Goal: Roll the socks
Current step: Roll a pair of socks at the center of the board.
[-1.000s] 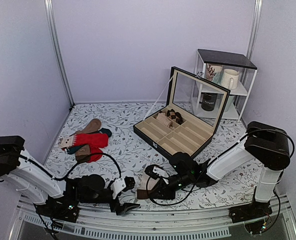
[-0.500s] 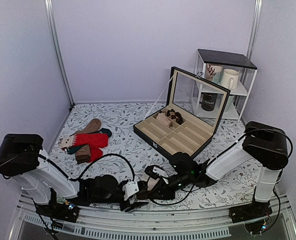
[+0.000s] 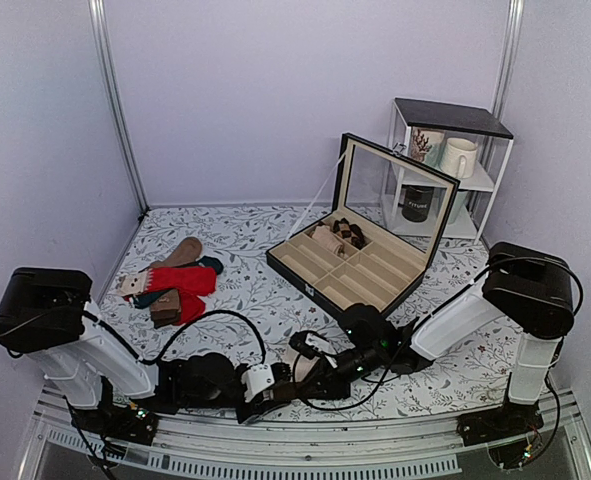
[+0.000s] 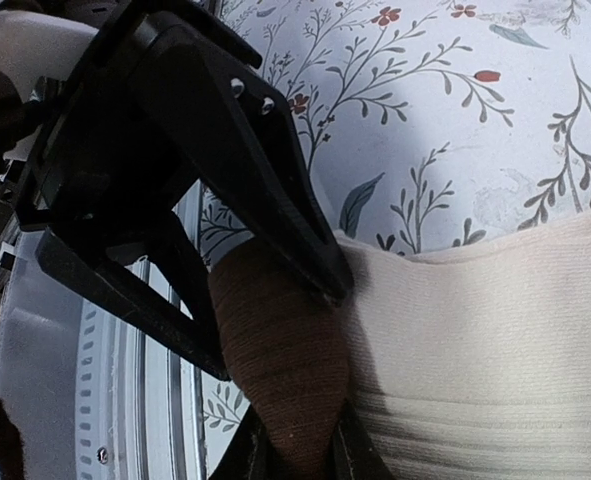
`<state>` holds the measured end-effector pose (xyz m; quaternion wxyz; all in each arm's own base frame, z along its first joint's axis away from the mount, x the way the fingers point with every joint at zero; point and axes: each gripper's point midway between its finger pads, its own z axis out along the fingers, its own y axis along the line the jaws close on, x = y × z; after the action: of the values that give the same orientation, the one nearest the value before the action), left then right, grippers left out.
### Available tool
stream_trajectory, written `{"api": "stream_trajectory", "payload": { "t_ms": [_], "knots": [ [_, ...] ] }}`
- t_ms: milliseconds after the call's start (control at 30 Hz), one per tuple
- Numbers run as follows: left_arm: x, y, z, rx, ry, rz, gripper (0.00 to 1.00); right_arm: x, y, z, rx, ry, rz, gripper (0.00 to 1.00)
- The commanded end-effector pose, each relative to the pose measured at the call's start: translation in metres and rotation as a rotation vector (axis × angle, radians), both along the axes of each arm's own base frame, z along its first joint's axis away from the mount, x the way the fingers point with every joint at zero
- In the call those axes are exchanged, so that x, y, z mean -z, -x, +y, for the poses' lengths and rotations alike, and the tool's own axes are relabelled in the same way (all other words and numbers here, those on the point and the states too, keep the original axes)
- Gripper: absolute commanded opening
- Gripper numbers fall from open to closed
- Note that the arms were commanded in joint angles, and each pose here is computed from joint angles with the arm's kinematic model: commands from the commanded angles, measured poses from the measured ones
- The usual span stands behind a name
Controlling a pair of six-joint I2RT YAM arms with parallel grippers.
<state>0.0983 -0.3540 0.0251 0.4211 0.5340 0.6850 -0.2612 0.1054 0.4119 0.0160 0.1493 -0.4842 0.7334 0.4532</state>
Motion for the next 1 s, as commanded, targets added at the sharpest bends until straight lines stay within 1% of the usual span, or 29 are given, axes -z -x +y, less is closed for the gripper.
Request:
{"api": "stream_trajectory", "payload": {
  "t_ms": [0, 33, 67, 100, 167, 200, 300, 333, 433, 533, 667, 733, 833, 900, 967],
  "knots": [
    [0.004, 0.006, 0.001, 0.011, -0.001, 0.014, 0.43, 0.081, 0.032, -0.069, 0.015, 0.361, 0.158, 0.17],
    [0.004, 0.006, 0.000, 0.014, 0.001, 0.015, 0.39, 0.082, 0.032, -0.068, 0.015, 0.362, 0.160, 0.17],
    [0.004, 0.006, 0.000, 0.016, -0.001, 0.017, 0.33, 0.082, 0.032, -0.068, 0.015, 0.364, 0.161, 0.17],
    [0.004, 0.007, 0.000, 0.017, -0.002, 0.018, 0.22, 0.083, 0.032, -0.069, 0.015, 0.366, 0.163, 0.17],
    [0.005, 0.008, 0.000, 0.022, -0.004, 0.024, 0.09, 0.084, 0.032, -0.069, 0.015, 0.370, 0.165, 0.17],
    [0.006, 0.008, -0.001, 0.023, -0.005, 0.027, 0.00, 0.084, 0.032, -0.068, 0.015, 0.370, 0.166, 0.17],
    [0.008, 0.012, -0.003, 0.043, -0.013, 0.049, 0.00, 0.085, 0.031, -0.067, 0.020, 0.374, 0.168, 0.18],
    [0.011, 0.014, -0.004, 0.052, -0.026, 0.062, 0.00, 0.083, 0.030, -0.066, 0.024, 0.371, 0.166, 0.19],
    [0.020, 0.016, -0.005, 0.035, -0.070, 0.128, 0.00, 0.070, 0.022, -0.060, 0.047, 0.345, 0.127, 0.26],
    [0.034, 0.018, 0.003, -0.013, -0.137, 0.234, 0.00, 0.043, 0.004, -0.052, 0.093, 0.301, 0.033, 0.36],
    [0.053, 0.028, 0.017, -0.052, -0.196, 0.396, 0.00, -0.010, -0.022, -0.042, 0.150, 0.165, -0.165, 0.44],
    [0.061, 0.035, 0.023, -0.057, -0.220, 0.462, 0.00, -0.034, -0.028, -0.041, 0.154, 0.088, -0.266, 0.48],
    [0.072, 0.038, 0.031, -0.081, -0.247, 0.541, 0.00, -0.049, -0.023, -0.042, 0.092, -0.001, -0.444, 0.51],
    [0.079, 0.040, 0.035, -0.091, -0.262, 0.584, 0.00, -0.057, -0.010, -0.041, 0.024, -0.082, -0.556, 0.52],
    [0.083, 0.041, 0.038, -0.102, -0.274, 0.613, 0.00, -0.064, 0.002, -0.040, -0.025, -0.158, -0.659, 0.55]
  ]
}}
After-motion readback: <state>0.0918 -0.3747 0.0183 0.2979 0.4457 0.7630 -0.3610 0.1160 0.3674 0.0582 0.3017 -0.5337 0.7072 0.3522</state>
